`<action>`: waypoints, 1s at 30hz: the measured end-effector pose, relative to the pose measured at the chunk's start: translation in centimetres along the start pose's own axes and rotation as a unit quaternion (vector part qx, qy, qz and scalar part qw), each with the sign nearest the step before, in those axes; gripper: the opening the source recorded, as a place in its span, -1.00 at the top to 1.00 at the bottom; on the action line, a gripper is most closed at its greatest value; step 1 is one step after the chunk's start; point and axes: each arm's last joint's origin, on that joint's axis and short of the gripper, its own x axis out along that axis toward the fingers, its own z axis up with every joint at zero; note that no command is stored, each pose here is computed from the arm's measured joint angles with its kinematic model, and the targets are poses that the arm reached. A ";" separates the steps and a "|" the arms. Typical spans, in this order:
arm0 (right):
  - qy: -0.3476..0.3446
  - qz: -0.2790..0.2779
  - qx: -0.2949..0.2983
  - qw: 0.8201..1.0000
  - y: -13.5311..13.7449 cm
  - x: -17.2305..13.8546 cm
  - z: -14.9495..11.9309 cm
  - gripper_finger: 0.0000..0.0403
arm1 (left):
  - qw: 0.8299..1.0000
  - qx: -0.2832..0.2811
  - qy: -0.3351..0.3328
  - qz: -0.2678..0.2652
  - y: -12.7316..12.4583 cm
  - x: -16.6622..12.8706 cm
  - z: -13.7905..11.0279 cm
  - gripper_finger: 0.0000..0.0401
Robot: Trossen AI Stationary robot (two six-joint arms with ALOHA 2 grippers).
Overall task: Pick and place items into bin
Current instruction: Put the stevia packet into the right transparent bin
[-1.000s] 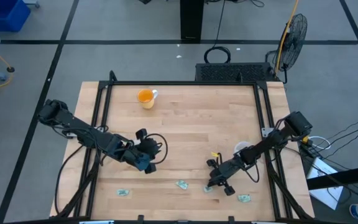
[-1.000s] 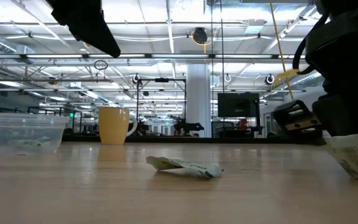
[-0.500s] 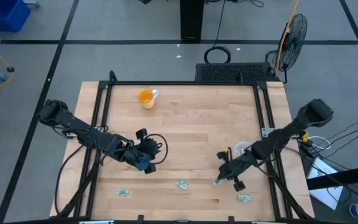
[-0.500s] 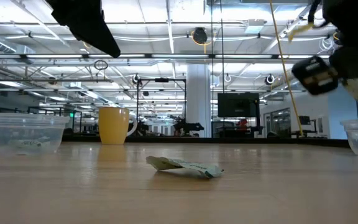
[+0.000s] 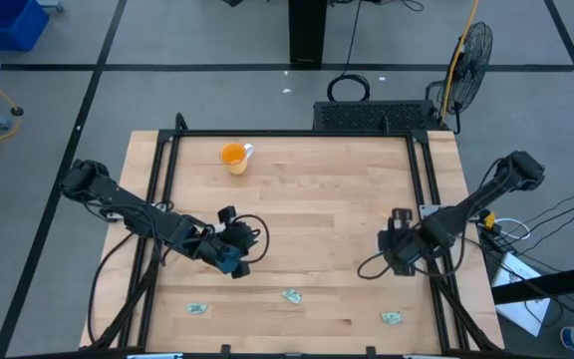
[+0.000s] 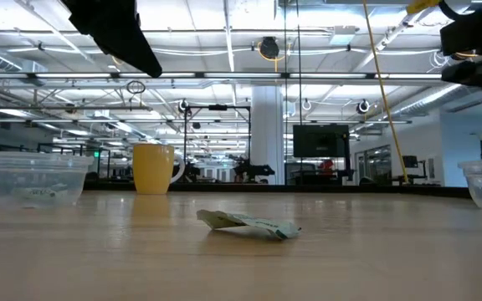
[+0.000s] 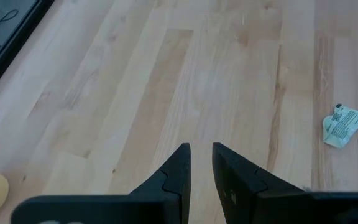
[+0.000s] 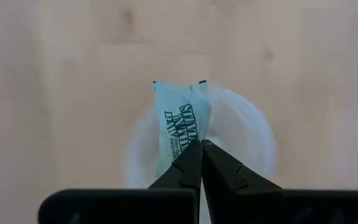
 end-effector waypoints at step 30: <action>0.036 0.012 0.027 0.999 -1.3 5.6 -2.0 1.00 | 1.000 0.005 -0.001 0.000 0.0 0.0 0.0 0.64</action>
